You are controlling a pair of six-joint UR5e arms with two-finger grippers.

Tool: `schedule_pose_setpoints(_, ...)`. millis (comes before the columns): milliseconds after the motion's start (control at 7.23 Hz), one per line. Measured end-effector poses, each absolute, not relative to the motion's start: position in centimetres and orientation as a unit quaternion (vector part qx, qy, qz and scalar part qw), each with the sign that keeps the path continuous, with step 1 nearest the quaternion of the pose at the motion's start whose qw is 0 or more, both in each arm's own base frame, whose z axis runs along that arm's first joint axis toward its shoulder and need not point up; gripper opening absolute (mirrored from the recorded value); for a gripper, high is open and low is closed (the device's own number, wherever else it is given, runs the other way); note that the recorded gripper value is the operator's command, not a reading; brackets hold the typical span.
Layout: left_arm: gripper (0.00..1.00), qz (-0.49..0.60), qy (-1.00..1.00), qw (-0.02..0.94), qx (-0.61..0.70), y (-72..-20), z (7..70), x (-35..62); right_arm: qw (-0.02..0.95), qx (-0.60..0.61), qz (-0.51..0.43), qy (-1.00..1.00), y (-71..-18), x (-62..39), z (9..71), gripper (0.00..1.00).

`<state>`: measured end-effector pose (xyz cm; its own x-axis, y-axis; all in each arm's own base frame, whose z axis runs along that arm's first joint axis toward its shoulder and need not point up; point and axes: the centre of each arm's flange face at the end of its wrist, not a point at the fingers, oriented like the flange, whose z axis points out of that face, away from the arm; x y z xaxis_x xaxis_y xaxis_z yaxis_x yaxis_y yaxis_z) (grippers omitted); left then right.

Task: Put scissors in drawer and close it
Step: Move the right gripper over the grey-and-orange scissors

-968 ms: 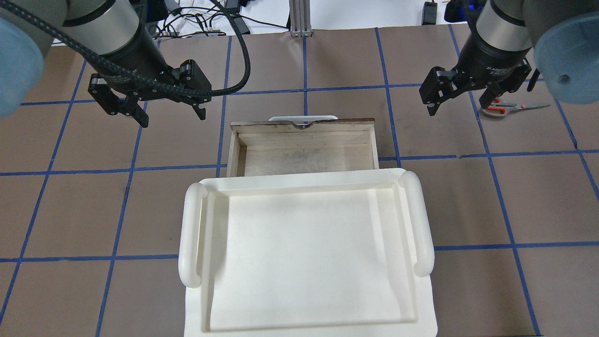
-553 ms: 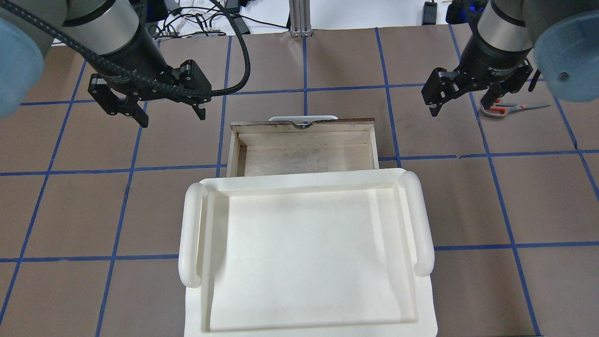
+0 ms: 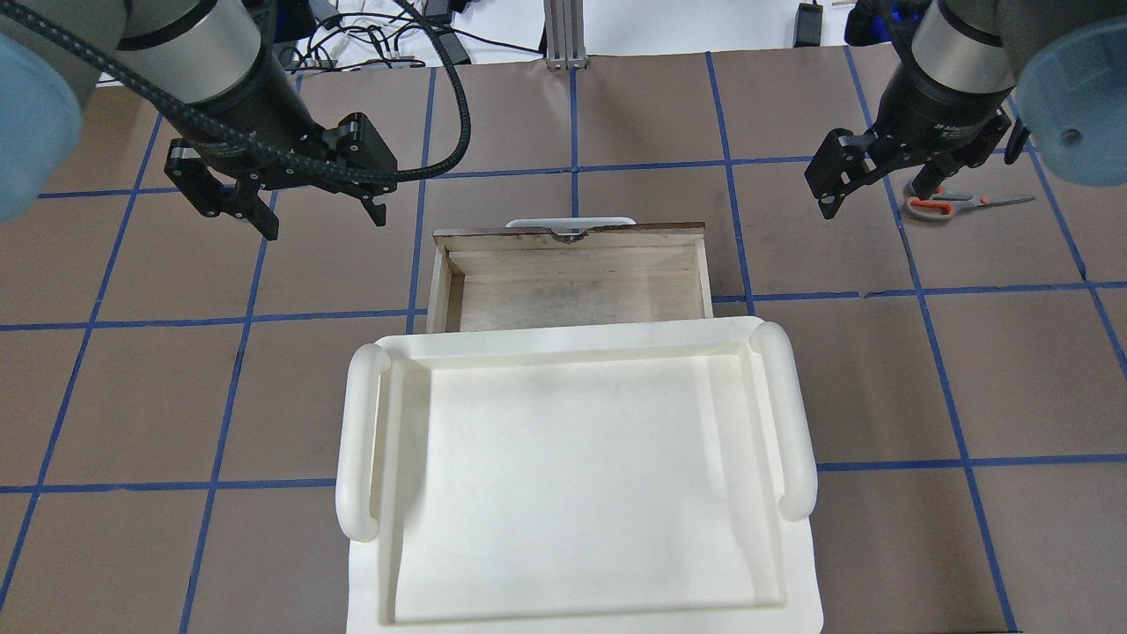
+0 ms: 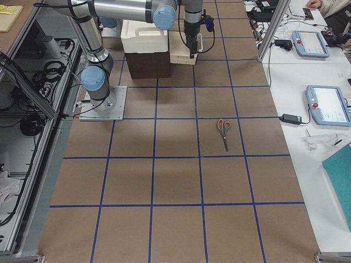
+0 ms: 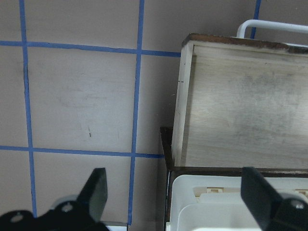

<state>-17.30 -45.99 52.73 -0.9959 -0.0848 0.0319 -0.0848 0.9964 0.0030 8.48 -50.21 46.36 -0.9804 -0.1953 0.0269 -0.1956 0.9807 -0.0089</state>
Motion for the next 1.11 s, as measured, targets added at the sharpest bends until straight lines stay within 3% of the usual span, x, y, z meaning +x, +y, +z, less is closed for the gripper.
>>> schedule_pose_setpoints(553,1.0,0.0,-0.999,0.015,0.042,-46.0,52.8,-17.3,0.005,0.262,-0.009,-0.965,-52.0,-1.0,44.9,1.0)
schedule_pose_setpoints(1106,1.0,0.0,-0.999,0.014,0.042,-45.9,52.8,-17.2,0.037,0.458,0.018,-0.888,-57.6,-11.5,38.7,1.0)
